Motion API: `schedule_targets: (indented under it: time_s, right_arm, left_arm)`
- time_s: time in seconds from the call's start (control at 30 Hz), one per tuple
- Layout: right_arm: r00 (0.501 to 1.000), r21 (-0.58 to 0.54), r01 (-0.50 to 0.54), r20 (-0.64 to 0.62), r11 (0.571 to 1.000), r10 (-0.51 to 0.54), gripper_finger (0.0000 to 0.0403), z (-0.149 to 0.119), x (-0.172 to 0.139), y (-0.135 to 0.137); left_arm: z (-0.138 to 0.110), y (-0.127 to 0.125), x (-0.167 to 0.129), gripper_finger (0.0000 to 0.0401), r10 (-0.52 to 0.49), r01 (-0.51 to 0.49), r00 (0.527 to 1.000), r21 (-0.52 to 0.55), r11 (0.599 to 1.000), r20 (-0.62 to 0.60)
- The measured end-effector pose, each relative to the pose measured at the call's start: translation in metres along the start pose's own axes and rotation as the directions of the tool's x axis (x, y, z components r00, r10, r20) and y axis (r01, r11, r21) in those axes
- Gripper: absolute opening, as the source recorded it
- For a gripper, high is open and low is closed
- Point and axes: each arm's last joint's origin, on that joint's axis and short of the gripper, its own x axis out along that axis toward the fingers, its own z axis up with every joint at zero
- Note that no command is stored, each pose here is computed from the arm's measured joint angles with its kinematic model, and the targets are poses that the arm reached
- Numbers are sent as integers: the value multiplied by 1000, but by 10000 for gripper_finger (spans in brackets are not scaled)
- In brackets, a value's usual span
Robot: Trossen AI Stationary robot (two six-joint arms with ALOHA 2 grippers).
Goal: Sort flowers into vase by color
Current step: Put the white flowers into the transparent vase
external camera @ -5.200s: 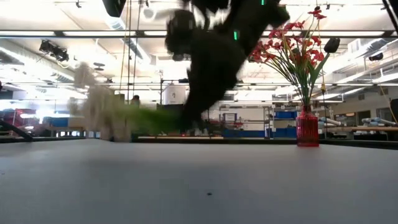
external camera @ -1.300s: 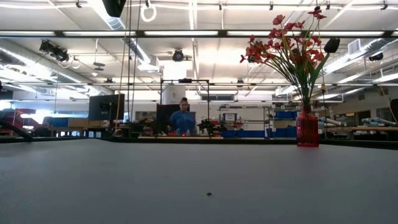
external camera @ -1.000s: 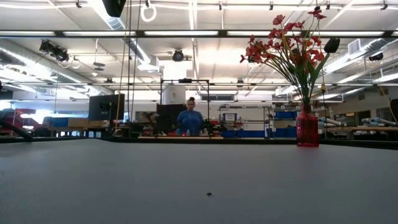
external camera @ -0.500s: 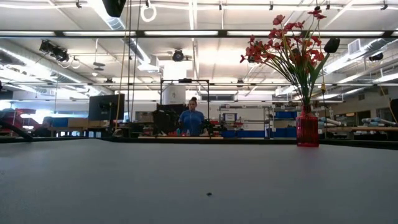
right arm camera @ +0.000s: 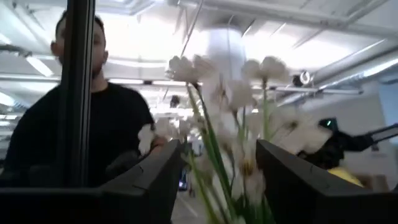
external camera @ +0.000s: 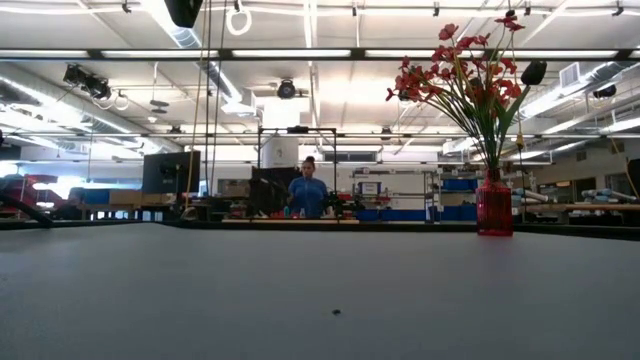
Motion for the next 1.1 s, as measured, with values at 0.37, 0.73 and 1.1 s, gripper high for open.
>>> schedule_targets:
  time_s: [0.37,0.73,1.1]
  right_arm:
    - [991,-41,125,44,991,-123,213,7,3,-6]
    - [994,-168,96,-43,981,-105,225,32,27,-13]
    - [913,-308,18,-382,951,-140,285,65,54,-12]
  left_arm:
    - [0,0,0,203,0,0,1000,0,1000,0]
    - [0,0,0,203,0,0,1000,0,1000,0]
    - [0,0,0,203,0,0,1000,0,1000,0]
